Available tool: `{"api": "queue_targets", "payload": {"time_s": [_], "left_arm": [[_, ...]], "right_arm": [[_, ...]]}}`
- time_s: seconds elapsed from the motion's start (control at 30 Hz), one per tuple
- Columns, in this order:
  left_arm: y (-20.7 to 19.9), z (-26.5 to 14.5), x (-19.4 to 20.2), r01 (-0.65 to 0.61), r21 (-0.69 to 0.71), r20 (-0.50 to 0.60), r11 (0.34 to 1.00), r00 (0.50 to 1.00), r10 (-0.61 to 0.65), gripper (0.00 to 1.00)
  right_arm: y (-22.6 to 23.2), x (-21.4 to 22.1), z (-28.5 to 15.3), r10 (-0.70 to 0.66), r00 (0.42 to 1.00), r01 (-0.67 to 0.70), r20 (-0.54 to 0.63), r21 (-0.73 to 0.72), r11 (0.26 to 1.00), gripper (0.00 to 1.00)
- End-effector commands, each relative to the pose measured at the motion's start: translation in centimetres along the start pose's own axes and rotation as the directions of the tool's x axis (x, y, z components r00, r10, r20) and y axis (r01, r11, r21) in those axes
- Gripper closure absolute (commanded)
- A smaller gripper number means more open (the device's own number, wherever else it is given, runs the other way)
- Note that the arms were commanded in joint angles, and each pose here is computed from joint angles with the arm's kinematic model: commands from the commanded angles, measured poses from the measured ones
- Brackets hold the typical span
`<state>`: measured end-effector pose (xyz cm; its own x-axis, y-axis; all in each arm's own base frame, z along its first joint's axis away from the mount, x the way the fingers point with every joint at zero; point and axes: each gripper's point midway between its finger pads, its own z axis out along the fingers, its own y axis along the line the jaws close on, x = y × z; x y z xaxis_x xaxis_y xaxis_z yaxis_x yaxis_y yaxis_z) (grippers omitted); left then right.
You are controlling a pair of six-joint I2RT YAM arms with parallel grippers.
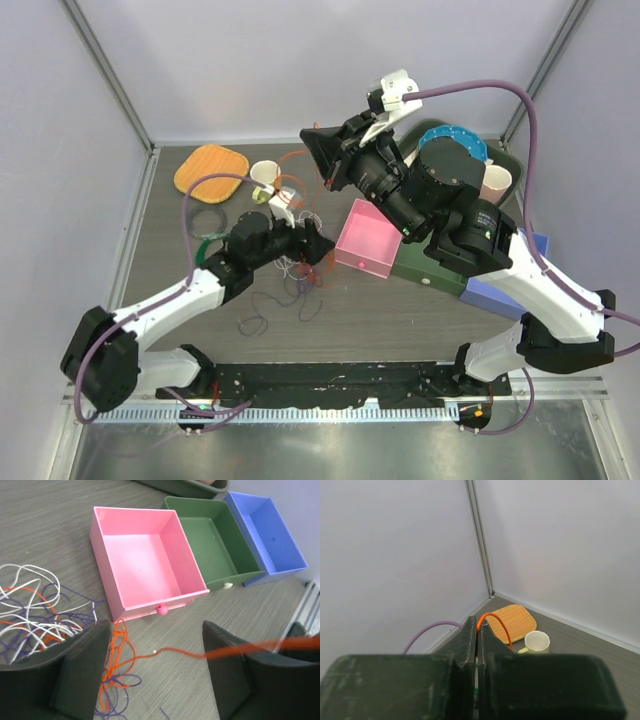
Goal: Untangle the cables
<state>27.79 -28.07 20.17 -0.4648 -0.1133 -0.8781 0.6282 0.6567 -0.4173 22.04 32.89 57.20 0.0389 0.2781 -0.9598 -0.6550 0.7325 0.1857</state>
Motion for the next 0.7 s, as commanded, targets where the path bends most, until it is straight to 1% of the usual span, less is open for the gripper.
{"api": "queue_targets", "payload": {"time_s": [0.0,0.03,0.07,0.13,0.17,0.2,0.23,0.27,0.3,0.33,0.37,0.4,0.43,0.47,0.5,0.53,0.6,0.63,0.67], "left_arm": [[-0.3,2.3,-4.1,-0.045,-0.006,0.106,0.999,0.993,0.045,0.56],[-0.3,2.6,-5.0,-0.034,-0.018,0.113,0.999,0.993,0.036,0.99],[0.0,2.6,-4.5,-0.014,-0.038,0.085,0.999,0.996,0.017,1.0],[-0.9,2.0,-5.7,-0.004,-0.017,0.114,1.0,0.993,0.006,1.0],[-1.1,1.6,-6.3,0.004,-0.018,0.127,1.0,0.992,-0.002,1.0],[-1.0,0.9,-7.4,0.02,-0.044,0.161,0.999,0.987,-0.012,1.0],[-1.9,-0.6,-10.0,0.022,-0.045,0.227,0.999,0.974,-0.011,1.0],[-1.6,-1.6,-11.0,0.04,-0.087,0.249,0.995,0.968,-0.017,1.0],[-0.8,-2.6,-12.6,0.065,-0.156,0.301,0.986,0.954,-0.015,1.0],[-1.8,-4.6,-16.0,0.053,-0.163,0.373,0.985,0.928,0.012,1.0],[-1.9,-5.5,-16.8,0.045,-0.19,0.375,0.981,0.927,0.03,1.0],[-2.2,-6.4,-18.3,0.037,-0.208,0.397,0.977,0.917,0.049,1.0],[-3.8,-8.3,-21.9,0.002,-0.203,0.446,0.979,0.89,0.09,1.0],[-4.1,-8.9,-22.3,-0.013,-0.217,0.426,0.976,0.899,0.106,1.0],[-4.8,-9.8,-23.6,-0.023,-0.217,0.44,0.976,0.89,0.119,1.0],[-6.0,-11.4,-26.1,-0.035,-0.209,0.484,0.977,0.865,0.135,1.0],[-6.1,-12.6,-27.4,-0.057,-0.245,0.491,0.968,0.853,0.175,1.0],[-6.6,-13.8,-28.8,-0.058,-0.252,0.524,0.966,0.831,0.187,1.0],[-6.3,-14.6,-29.6,-0.053,-0.288,0.542,0.956,0.814,0.209,1.0]], "right_arm": [[0.3,-1.9,-0.8,0.046,0.998,-0.045,0.04,-0.026,0.999,0.99],[0.1,-2.2,-0.9,0.047,0.998,-0.046,0.044,-0.021,0.999,0.99],[-0.5,-2.0,-0.9,0.039,0.998,-0.04,0.042,0.009,0.999,0.99],[-1.4,-2.0,-1.4,0.026,0.999,-0.028,0.045,0.046,0.999,0.99],[-2.5,-0.9,-1.4,0.006,1.0,-0.009,0.025,0.105,0.994,0.99],[-3.2,-0.6,-1.9,-0.002,1.0,-0.001,0.018,0.13,0.992,0.99],[-3.8,0.1,-2.1,-0.014,1.0,0.013,0.006,0.152,0.988,0.99],[-4.5,2.6,-2.1,-0.031,0.999,0.038,-0.041,0.185,0.982,0.99],[-5.6,2.5,-2.7,-0.026,0.999,0.031,-0.03,0.219,0.975,0.99],[-6.4,3.3,-2.9,-0.034,0.998,0.043,-0.043,0.242,0.969,0.99],[-6.8,5.6,-2.8,-0.043,0.997,0.059,-0.068,0.259,0.964,0.99],[-7.0,6.2,-2.9,-0.049,0.997,0.064,-0.067,0.25,0.966,0.99],[-7.2,6.3,-3.3,-0.056,0.997,0.068,-0.056,0.237,0.969,0.99],[-7.5,8.2,-3.1,-0.064,0.996,0.078,-0.068,0.234,0.969,0.99],[-7.5,8.8,-3.2,-0.048,0.996,0.063,-0.069,0.231,0.971,0.99],[-7.6,9.0,-3.4,-0.045,0.997,0.06,-0.069,0.223,0.973,0.99],[-7.4,10.1,-3.3,-0.048,0.996,0.062,-0.077,0.197,0.978,0.99],[-6.9,10.3,-3.3,-0.049,0.996,0.061,-0.077,0.162,0.985,0.99],[-6.7,10.8,-3.3,-0.053,0.996,0.064,-0.078,0.148,0.987,0.99]]}}
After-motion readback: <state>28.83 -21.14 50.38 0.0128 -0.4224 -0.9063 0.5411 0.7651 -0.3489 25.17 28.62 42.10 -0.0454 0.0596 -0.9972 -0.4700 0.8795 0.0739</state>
